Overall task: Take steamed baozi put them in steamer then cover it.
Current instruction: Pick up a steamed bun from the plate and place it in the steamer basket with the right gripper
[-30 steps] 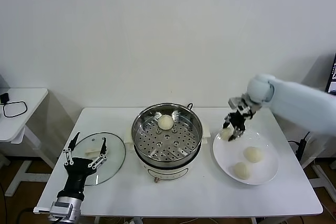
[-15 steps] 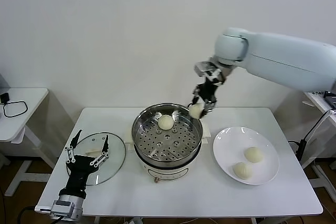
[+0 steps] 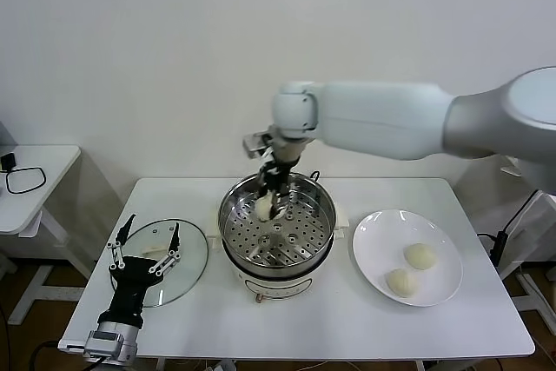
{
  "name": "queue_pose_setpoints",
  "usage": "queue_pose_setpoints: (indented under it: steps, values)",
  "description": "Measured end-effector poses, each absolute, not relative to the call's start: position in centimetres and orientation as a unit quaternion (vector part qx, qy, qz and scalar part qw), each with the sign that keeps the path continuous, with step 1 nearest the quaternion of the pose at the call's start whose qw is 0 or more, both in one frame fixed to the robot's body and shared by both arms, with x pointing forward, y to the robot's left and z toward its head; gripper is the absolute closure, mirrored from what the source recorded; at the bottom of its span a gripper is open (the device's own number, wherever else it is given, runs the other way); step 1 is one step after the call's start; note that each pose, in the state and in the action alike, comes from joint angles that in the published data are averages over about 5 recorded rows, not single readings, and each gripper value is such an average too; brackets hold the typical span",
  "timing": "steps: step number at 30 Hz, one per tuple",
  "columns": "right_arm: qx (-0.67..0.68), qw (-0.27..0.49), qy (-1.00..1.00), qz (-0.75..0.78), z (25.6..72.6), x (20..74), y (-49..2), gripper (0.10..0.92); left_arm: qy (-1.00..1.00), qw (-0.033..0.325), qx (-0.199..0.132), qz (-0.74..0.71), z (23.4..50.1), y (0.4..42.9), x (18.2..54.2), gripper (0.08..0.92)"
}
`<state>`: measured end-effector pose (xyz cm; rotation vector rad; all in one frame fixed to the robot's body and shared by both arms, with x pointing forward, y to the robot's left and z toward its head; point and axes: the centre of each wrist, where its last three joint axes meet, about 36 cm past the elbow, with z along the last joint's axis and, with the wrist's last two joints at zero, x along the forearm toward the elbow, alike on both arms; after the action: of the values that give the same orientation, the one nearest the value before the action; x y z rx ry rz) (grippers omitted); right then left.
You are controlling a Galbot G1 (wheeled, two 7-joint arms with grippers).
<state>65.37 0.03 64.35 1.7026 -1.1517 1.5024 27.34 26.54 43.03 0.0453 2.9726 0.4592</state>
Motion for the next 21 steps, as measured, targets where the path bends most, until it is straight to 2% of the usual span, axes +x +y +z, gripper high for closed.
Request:
queue_pose_setpoints:
  steps: [10,17,21]
  values:
    - [0.639,0.294,-0.433,0.563,60.8,64.9,2.6,0.398,0.986,0.066,0.013,0.154,42.8,26.8,27.4,0.177]
    - [0.638,0.291,-0.436,0.564,59.9,64.7,3.2,0.243,0.986,0.066,0.011,0.155,42.8,26.8,27.5,0.177]
    - [0.637,0.288,-0.439,0.564,60.2,64.6,3.0,0.203,0.986,0.065,0.010,0.156,42.7,26.9,27.5,0.177]
